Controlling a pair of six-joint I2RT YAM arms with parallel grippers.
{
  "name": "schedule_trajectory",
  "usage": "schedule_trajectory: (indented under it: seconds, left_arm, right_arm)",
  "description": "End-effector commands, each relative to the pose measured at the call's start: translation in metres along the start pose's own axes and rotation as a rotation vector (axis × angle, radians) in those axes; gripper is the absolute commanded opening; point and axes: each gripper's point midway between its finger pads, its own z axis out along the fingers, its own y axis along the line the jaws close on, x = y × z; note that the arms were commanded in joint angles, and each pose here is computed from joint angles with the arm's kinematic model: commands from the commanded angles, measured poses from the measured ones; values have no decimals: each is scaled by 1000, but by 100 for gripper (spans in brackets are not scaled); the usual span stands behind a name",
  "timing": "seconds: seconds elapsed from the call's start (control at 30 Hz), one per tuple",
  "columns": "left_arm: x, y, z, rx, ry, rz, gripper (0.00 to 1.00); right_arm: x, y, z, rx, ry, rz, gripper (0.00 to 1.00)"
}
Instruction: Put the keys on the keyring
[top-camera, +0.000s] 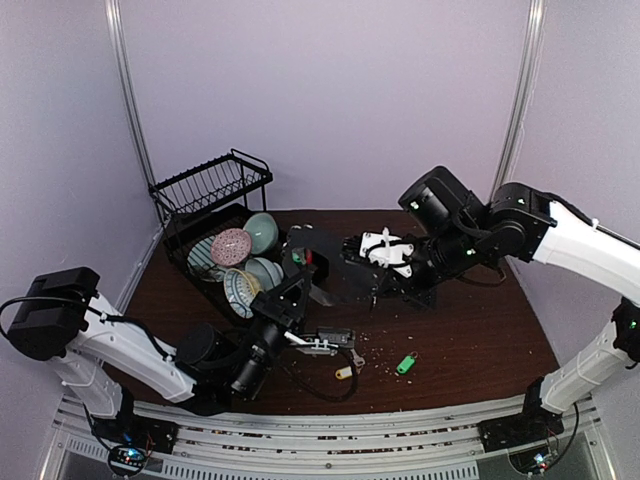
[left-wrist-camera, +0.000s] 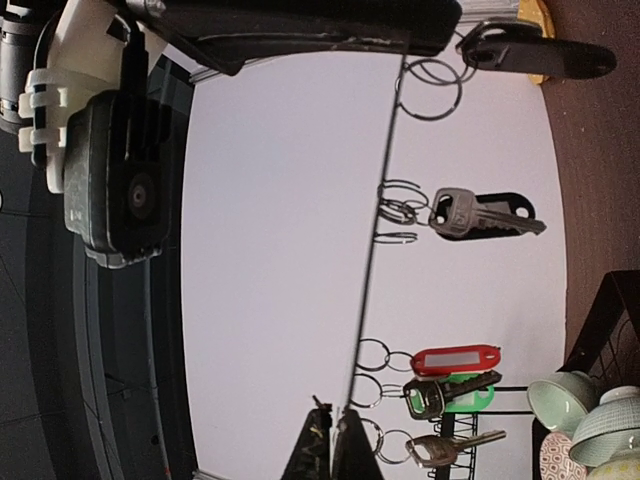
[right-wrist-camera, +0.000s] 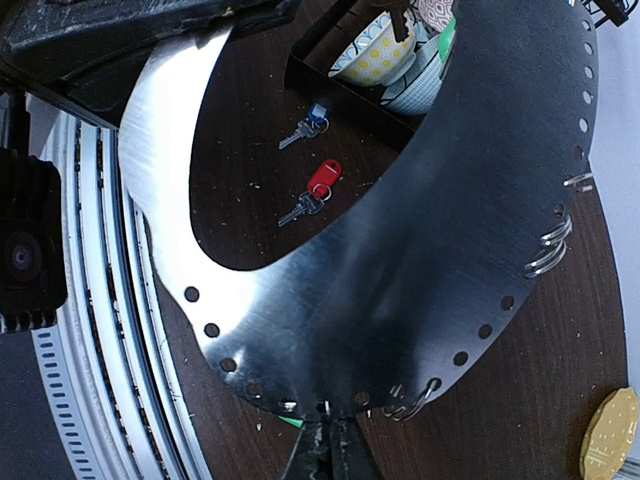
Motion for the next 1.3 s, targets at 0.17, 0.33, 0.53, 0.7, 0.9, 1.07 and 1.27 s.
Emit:
schedule_trajectory:
  seconds: [0.17, 0.33, 0.53, 0.7, 0.9, 1.07, 1.27]
  left_arm:
    - [20, 78, -12, -279, 76, 167, 0]
    - [22, 73, -12, -260, 84, 164, 0]
    - [29, 66, -9, -202, 113, 113, 0]
    - [40, 58, -2, -132, 154, 32, 0]
    - [38, 44, 3, -41, 158, -46, 0]
    - [31, 23, 9, 86, 160, -150, 0]
    - [0, 2, 16, 483, 60, -499, 0]
  right_arm:
    - [-33, -3, -2, 17, -181, -4, 14]
    - [-26, 1, -11, 3, -208, 19, 21]
    - [-13, 12, -26, -43, -233, 35, 30]
    - [-4, 23, -45, -108, -285, 56, 38]
    - [-4, 23, -75, -107, -403, 78, 43]
    - [-11, 3, -94, 4, -500, 128, 43]
    - [-15, -20, -112, 127, -584, 193, 43]
